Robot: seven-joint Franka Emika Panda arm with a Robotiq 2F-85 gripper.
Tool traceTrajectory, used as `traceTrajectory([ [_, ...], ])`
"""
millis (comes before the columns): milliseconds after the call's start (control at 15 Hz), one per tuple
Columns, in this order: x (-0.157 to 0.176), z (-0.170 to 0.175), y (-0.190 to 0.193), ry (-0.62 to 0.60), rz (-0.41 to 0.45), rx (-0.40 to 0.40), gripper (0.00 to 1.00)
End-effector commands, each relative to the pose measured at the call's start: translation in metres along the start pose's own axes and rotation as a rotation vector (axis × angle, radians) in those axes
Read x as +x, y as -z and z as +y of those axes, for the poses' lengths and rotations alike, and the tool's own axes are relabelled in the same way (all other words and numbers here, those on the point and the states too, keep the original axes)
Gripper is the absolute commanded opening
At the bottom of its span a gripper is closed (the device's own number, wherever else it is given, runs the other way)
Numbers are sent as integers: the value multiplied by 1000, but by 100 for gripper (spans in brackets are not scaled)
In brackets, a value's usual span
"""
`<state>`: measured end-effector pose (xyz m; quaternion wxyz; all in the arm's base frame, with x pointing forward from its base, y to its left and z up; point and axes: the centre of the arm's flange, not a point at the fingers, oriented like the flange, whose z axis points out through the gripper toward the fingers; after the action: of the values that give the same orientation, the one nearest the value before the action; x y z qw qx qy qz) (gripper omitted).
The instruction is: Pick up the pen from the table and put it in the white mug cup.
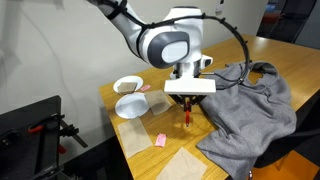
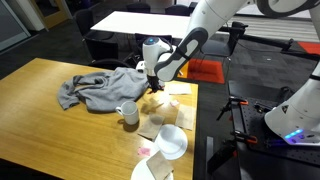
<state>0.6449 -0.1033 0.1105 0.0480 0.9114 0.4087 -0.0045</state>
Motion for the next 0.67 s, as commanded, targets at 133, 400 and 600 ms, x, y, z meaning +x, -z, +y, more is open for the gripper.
traceTrajectory([
  [133, -6, 7, 95, -130, -15, 25, 4],
  [400, -2, 7, 145, -245, 1, 29, 4],
  [600, 5, 4, 175, -305, 18, 40, 4],
])
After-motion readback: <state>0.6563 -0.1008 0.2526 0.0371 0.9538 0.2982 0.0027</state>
